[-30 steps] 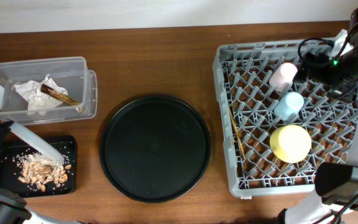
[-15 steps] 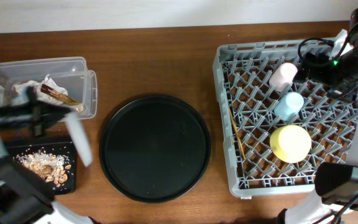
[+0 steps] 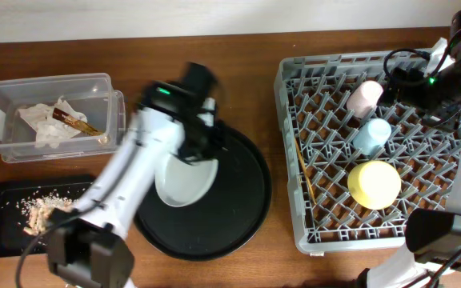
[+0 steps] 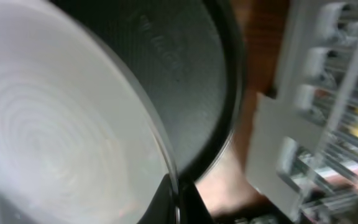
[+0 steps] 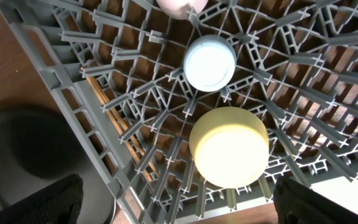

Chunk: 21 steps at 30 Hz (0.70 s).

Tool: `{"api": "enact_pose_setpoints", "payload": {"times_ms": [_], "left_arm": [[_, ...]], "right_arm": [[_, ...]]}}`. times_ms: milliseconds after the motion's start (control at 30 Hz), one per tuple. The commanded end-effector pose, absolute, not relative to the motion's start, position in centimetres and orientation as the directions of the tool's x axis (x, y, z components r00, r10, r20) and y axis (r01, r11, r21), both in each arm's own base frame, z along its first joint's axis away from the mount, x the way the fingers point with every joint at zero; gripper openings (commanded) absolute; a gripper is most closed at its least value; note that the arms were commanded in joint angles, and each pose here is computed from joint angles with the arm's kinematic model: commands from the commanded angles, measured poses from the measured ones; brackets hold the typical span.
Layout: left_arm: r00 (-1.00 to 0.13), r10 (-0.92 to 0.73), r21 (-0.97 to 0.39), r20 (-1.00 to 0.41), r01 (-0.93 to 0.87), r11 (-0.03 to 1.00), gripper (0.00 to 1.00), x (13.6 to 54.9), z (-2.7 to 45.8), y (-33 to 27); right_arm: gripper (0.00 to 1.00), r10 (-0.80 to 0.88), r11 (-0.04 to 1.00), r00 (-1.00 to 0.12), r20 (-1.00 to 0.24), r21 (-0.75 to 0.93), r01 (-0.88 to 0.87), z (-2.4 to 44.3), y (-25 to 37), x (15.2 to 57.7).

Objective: Sort waste into correct bins and load items into the dishwasher rack
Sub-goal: 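Set the emptied white plate back on the round black tray and release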

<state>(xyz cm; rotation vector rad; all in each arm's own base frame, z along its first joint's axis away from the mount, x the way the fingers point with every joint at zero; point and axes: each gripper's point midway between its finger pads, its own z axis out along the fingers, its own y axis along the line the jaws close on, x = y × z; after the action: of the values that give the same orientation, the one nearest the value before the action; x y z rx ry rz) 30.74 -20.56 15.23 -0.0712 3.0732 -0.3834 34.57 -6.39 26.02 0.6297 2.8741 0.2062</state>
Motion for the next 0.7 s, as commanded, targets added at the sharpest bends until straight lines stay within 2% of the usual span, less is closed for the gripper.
{"api": "enact_pose_setpoints", "payload": {"times_ms": [0,233,400,600,667], "left_arm": [[-0.984,-0.145,-0.052,-0.1,-0.14,0.989,0.01,30.3,12.2,-20.4],[-0.998,-0.045,-0.009,-0.054,-0.044,0.999,0.02,28.5,6.8,-24.6],[-1.0,-0.02,0.021,-0.024,-0.021,1.0,0.21,27.9,5.0,-25.2],[-0.997,-0.034,-0.002,-0.063,-0.034,0.999,0.24,30.7,9.4,-23.4],[-0.989,-0.098,0.036,-0.113,-0.102,0.994,0.25,32.4,12.9,-20.3]], "right_arm": [[0.98,0.435,0.897,-0.884,-0.171,0.168,0.409,26.4,-6.7,34.6],[0.98,0.435,0.897,-0.884,-0.171,0.168,0.409,26.4,-6.7,34.6],[0.98,0.435,0.897,-0.884,-0.171,0.168,0.409,26.4,-6.7,34.6],[0.98,0.435,0.897,-0.884,-0.171,0.168,0.409,26.4,-6.7,34.6],[0.98,0.435,0.897,-0.884,-0.171,0.168,0.409,26.4,-6.7,34.6]]}}
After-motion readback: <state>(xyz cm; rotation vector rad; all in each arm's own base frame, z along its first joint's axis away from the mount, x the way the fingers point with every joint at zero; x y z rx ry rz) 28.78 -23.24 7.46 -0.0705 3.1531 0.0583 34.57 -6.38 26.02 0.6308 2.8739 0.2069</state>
